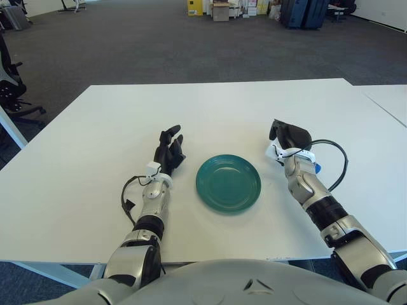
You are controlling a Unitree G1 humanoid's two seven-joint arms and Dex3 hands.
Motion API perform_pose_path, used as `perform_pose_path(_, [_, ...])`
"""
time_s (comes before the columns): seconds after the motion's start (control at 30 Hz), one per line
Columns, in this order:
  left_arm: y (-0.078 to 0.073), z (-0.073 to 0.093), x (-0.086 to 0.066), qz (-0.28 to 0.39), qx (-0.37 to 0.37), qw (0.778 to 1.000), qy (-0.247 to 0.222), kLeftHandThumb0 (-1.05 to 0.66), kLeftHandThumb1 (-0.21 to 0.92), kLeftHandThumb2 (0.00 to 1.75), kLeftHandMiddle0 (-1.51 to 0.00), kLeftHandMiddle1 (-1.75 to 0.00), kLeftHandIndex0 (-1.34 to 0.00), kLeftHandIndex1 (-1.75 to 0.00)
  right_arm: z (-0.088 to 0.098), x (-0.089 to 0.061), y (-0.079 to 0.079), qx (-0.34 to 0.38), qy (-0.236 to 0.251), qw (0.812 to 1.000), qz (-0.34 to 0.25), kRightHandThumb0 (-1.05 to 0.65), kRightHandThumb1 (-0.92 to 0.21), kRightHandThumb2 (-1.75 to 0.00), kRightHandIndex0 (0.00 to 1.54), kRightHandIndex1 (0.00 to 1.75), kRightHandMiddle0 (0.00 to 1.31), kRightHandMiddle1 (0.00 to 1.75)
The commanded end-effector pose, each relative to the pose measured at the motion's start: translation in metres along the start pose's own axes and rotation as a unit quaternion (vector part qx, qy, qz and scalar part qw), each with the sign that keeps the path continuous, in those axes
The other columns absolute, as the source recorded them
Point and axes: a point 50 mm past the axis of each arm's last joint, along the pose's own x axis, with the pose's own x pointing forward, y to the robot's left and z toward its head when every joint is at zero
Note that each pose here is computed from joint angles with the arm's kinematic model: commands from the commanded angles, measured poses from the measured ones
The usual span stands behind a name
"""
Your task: Put the bottle into the plate.
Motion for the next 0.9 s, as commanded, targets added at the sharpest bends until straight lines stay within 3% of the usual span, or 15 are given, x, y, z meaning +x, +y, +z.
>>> perform_pose_path(0.0, [0.006,-0.026,-0.017,0.016,-0.007,0.997,0.073,-0.82,0.92,0.98,-0.45,-0.02,-0.01,-1.03,0.044,0.000,-0.056,-0.003,-0.122,0.989,-0.084,0.00,-0.01,-1.66,0.85,1.71,0.61,1.75])
perform_pose_path(0.4, [0.005,-0.029,-0.017,0.015,-0.006,0.996,0.084,-0.84,0.92,0.97,-0.44,-0.01,0.00,-1.03,0.084,-0.018,-0.071,-0.034,-0.235,0.964,-0.115,0.00,-0.01,-1.65,0.86,1.68,0.61,1.75])
perform_pose_path(0.87, [0.004,-0.029,-0.017,0.011,-0.004,0.996,0.083,-0.84,0.92,0.96,-0.44,-0.01,0.00,-1.02,0.100,-0.025,-0.070,-0.088,-0.304,0.938,-0.141,0.00,0.04,-1.70,0.90,1.68,0.65,1.75])
